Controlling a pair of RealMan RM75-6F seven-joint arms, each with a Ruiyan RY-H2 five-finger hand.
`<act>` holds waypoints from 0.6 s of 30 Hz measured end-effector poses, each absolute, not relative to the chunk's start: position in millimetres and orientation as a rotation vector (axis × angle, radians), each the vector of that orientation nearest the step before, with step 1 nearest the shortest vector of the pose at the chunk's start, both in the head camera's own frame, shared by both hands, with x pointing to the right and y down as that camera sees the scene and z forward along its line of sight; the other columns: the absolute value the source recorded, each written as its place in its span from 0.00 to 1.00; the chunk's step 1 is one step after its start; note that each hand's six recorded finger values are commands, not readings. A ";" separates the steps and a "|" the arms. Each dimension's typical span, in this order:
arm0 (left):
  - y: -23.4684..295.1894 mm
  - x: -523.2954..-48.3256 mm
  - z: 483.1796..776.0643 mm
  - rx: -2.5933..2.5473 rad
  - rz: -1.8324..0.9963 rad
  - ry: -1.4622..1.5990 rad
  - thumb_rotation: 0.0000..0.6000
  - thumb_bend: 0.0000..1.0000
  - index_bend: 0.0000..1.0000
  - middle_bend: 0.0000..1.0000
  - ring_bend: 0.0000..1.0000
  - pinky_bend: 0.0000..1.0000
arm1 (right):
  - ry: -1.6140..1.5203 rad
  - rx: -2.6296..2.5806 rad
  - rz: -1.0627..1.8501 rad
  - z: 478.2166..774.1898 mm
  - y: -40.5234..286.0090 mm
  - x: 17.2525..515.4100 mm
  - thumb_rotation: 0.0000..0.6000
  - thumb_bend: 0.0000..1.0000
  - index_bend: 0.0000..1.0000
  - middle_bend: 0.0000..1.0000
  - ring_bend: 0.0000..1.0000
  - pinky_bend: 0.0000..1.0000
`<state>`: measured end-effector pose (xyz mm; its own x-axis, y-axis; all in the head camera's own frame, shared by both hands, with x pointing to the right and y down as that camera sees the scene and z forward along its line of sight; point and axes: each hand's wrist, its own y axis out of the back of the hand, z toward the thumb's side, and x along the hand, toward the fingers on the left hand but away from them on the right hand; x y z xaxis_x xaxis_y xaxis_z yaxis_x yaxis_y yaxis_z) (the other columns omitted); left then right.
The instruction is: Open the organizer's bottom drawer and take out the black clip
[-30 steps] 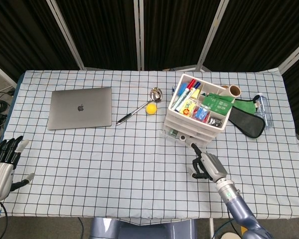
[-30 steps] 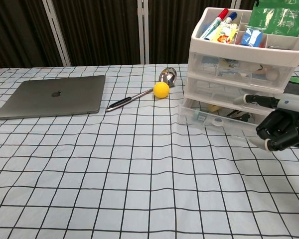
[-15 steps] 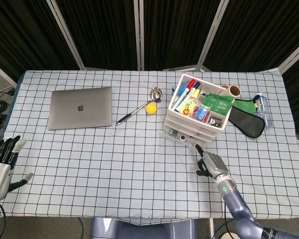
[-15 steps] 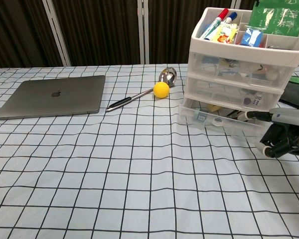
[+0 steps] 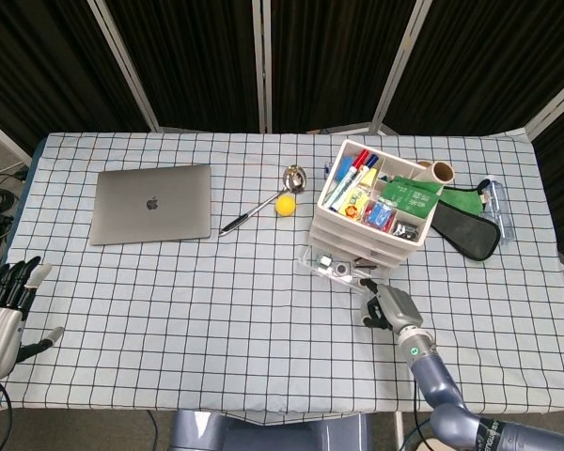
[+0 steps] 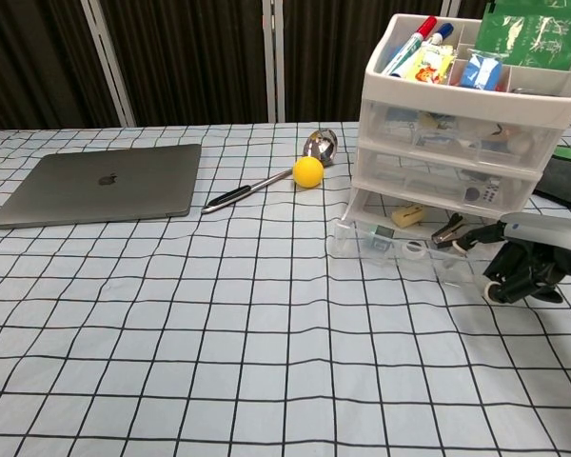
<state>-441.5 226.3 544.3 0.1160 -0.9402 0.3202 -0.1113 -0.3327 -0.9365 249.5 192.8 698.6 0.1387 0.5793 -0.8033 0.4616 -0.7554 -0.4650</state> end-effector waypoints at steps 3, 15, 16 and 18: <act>226.2 -441.4 544.4 -1.596 -1.311 1.053 1.00 0.17 0.00 0.00 0.00 0.00 | -1.054 -2.294 1.677 696.6 194.2 245.5 1.00 0.54 0.42 0.86 0.94 0.86; 226.3 -442.0 543.2 -1.595 -1.307 1.058 1.00 0.17 0.00 0.00 0.00 0.00 | -1.021 -2.325 1.640 689.8 209.9 235.0 1.00 0.54 0.44 0.86 0.94 0.86; 226.4 -441.9 543.3 -1.595 -1.308 1.057 1.00 0.17 0.00 0.00 0.00 0.00 | -1.018 -2.329 1.640 689.5 211.3 234.5 1.00 0.54 0.44 0.86 0.94 0.86; 226.4 -441.8 543.4 -1.595 -1.308 1.057 1.00 0.17 0.00 0.00 0.00 0.00 | -1.010 -2.338 1.639 688.6 214.0 233.3 1.00 0.54 0.44 0.86 0.94 0.86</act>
